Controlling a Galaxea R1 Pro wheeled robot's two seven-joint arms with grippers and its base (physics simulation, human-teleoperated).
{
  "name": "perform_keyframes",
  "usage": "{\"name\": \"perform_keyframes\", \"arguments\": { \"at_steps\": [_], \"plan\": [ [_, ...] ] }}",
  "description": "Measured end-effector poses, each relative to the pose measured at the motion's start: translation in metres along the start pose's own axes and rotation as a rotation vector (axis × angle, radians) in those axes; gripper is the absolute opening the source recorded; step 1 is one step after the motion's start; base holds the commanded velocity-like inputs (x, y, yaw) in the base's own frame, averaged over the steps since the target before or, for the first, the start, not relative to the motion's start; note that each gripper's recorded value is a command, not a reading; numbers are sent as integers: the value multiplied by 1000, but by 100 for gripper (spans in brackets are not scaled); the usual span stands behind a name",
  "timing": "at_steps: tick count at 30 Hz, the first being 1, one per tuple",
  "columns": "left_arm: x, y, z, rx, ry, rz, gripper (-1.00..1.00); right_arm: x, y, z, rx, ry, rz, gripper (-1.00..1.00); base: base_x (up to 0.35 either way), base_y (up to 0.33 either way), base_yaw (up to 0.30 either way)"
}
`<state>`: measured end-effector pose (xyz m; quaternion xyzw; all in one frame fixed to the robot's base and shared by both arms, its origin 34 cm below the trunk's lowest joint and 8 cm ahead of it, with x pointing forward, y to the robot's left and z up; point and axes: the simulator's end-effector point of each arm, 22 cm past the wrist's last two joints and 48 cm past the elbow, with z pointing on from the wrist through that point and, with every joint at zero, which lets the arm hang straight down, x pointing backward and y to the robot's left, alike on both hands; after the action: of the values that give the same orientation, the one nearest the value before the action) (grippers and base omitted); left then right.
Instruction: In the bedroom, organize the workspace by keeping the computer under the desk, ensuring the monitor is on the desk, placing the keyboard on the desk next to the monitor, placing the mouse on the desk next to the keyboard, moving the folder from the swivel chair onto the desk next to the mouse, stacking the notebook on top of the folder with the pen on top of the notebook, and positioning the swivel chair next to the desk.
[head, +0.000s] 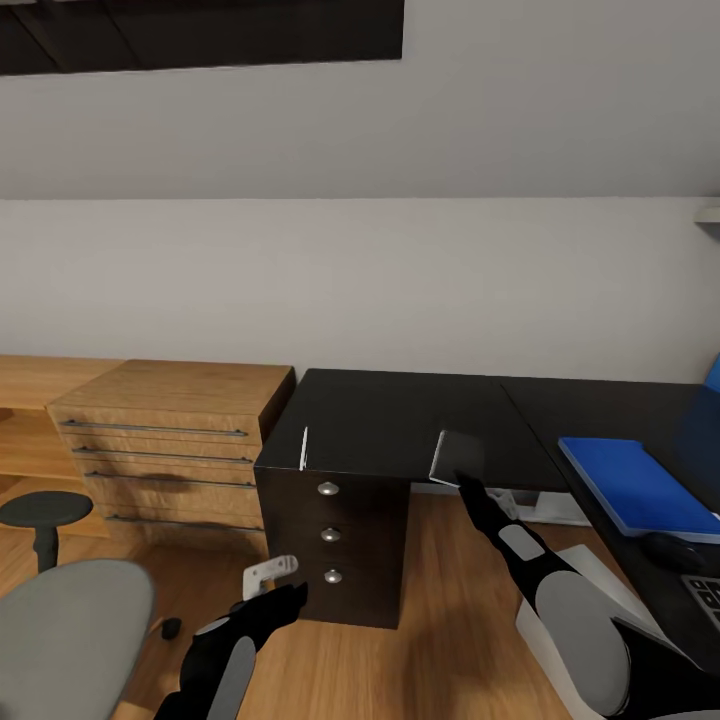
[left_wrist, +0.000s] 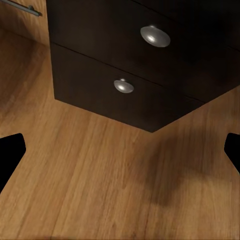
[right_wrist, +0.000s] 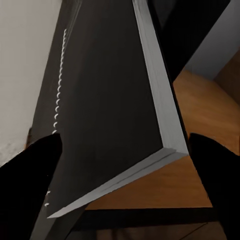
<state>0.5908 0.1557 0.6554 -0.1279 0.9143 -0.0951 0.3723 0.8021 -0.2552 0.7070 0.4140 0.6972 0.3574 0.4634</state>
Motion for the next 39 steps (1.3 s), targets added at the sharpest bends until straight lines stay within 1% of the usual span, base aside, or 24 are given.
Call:
{"name": "perform_keyframes", "arguments": {
  "at_steps": [7, 17, 21, 26, 33, 36, 37, 39],
  "plan": [
    [3, 1, 1, -2, 7, 1, 100, -5, 1, 0, -1, -25, -7, -100, 0, 0, 0],
    [4, 0, 1, -1, 10, 1, 100, -7, 1, 0, -2, -29, -8, -100, 0, 0, 0],
    [-2, -2, -3, -2, 9, 1, 100, -9, 7, -2, 0, -27, -11, -100, 0, 0, 0],
    [-9, -4, -9, -5, 9, 2, 100, -14, 16, -3, 0, -30, -8, -100, 0, 0, 0],
    [-19, -7, -17, -6, 9, 2, 100, -35, 41, -5, -21, -49, -16, -100, 0, 0, 0],
    [-23, -9, -21, -6, 9, 2, 100, -39, 52, -6, -31, -28, -13, -100, 0, 0, 0],
    [-24, -10, -22, -6, 9, 2, 100, -39, 59, -6, -40, -4, -8, -100, 0, 0, 0],
    [-27, -11, -24, -6, 9, 2, 100, -40, 66, -7, -46, 23, -3, -100, 0, 0, 0]
  ]
}}
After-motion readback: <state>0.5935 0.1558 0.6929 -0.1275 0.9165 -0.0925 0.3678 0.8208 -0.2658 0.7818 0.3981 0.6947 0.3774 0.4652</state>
